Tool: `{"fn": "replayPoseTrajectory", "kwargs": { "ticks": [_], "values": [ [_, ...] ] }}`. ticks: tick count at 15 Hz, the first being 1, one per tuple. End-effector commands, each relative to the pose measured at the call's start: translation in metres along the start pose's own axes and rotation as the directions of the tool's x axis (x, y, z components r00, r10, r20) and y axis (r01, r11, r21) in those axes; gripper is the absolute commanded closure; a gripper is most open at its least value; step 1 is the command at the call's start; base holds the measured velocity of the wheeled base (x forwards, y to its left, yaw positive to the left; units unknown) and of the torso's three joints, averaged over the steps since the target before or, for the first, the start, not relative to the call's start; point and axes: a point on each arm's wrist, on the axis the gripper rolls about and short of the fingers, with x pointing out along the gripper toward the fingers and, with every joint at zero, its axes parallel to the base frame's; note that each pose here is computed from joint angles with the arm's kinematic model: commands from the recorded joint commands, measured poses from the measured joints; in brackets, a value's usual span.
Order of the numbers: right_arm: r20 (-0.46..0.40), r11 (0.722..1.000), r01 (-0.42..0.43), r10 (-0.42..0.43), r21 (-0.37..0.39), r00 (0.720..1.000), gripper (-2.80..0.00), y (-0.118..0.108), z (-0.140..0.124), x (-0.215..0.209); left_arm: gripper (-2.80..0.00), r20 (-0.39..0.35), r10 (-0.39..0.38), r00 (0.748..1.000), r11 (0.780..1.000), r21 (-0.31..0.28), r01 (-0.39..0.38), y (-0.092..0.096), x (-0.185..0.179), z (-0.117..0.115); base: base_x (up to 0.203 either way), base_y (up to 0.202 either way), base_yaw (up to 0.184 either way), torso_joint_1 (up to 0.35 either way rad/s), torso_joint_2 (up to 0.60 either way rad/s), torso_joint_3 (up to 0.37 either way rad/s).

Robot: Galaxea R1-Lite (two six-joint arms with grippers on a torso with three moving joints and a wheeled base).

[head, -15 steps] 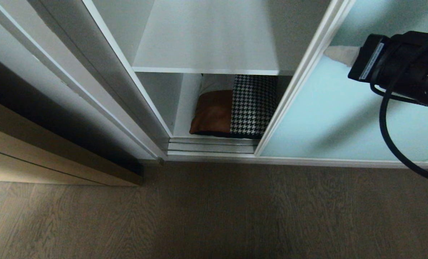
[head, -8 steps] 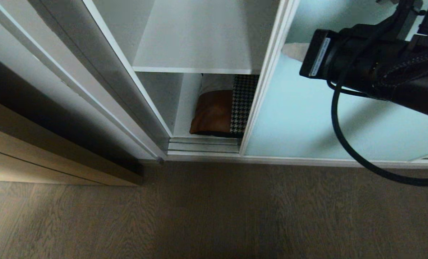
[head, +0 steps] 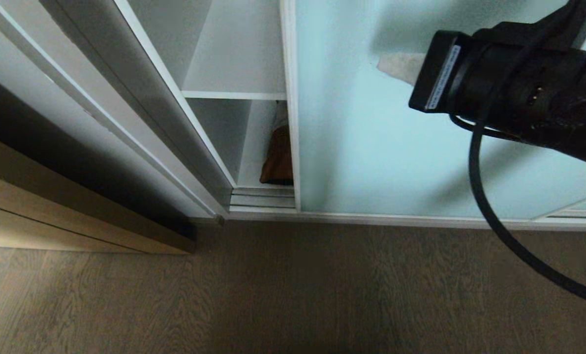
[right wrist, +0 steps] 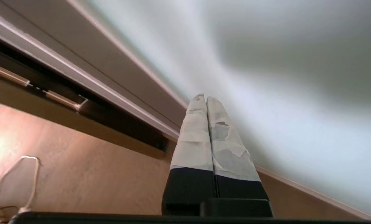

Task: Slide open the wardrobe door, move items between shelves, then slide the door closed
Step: Close the door

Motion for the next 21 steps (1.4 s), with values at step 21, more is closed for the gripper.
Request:
{"fn": "replayPoseTrajectory", "kwargs": {
  "ticks": [21],
  "values": [
    [0.316, 0.044, 0.998, -0.948, 0.035, 0.031, 0.0, -0.11, 0.041, -0.234, 0.0, 0.001, 0.001, 1.0, 1.0, -0.001, -0.001, 0.0, 0.0, 0.0, 0.0, 0.0, 0.0, 0.0, 0.0, 0.0]
  ]
}}
